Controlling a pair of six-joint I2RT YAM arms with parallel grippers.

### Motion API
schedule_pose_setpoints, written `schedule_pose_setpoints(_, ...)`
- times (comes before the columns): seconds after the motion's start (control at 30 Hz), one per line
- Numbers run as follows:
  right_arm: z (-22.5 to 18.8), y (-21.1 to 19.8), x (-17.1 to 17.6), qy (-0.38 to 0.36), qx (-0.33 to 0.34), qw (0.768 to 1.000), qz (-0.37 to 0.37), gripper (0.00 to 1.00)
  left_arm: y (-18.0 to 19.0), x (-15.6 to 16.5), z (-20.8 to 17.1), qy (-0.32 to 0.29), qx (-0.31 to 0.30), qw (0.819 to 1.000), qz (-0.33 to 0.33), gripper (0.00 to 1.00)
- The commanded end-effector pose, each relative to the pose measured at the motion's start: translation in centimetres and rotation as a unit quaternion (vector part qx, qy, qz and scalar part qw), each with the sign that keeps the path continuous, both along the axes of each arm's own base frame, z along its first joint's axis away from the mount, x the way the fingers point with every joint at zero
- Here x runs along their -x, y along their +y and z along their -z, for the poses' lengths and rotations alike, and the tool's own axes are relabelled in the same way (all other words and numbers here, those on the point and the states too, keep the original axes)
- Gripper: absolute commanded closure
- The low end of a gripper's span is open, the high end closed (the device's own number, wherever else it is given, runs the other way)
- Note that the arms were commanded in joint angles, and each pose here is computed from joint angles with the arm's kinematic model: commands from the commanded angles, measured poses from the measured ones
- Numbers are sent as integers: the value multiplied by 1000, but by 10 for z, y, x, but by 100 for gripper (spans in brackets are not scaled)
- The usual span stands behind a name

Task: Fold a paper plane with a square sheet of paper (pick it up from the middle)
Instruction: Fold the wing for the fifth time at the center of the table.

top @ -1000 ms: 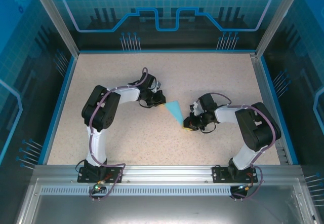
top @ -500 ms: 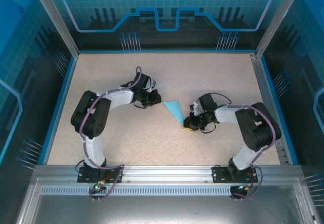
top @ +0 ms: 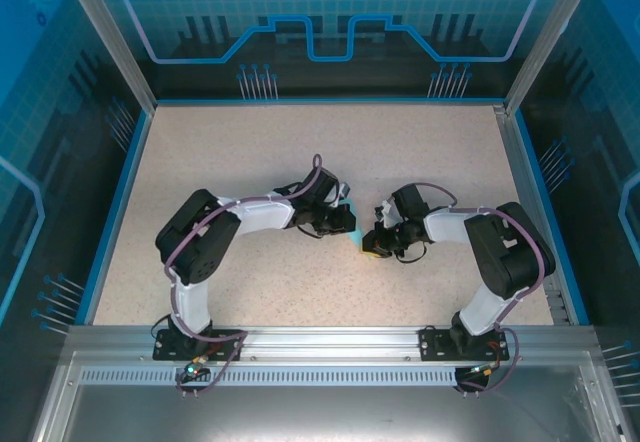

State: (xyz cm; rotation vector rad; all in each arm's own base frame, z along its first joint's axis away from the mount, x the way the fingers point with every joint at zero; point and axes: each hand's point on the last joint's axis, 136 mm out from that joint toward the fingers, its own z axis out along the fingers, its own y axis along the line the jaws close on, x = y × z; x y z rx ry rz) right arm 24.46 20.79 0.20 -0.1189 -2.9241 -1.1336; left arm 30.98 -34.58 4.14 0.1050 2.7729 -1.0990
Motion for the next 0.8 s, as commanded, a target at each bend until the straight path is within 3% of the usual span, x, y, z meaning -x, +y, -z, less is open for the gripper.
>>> schedule_pose_setpoints(0.0,67,-60,45,84,181,979,25,92,-19,9,3,23,17,999,19,91)
schedule_pose_setpoints(0.27,68,-60,45,85,183,979,25,92,-14,7,22,22,-16,1000,15,92)
schedule_pose_setpoints(0.77,70,-62,45,88,189,978,26,92,64,-40,53,32,-68,995,-70,92)
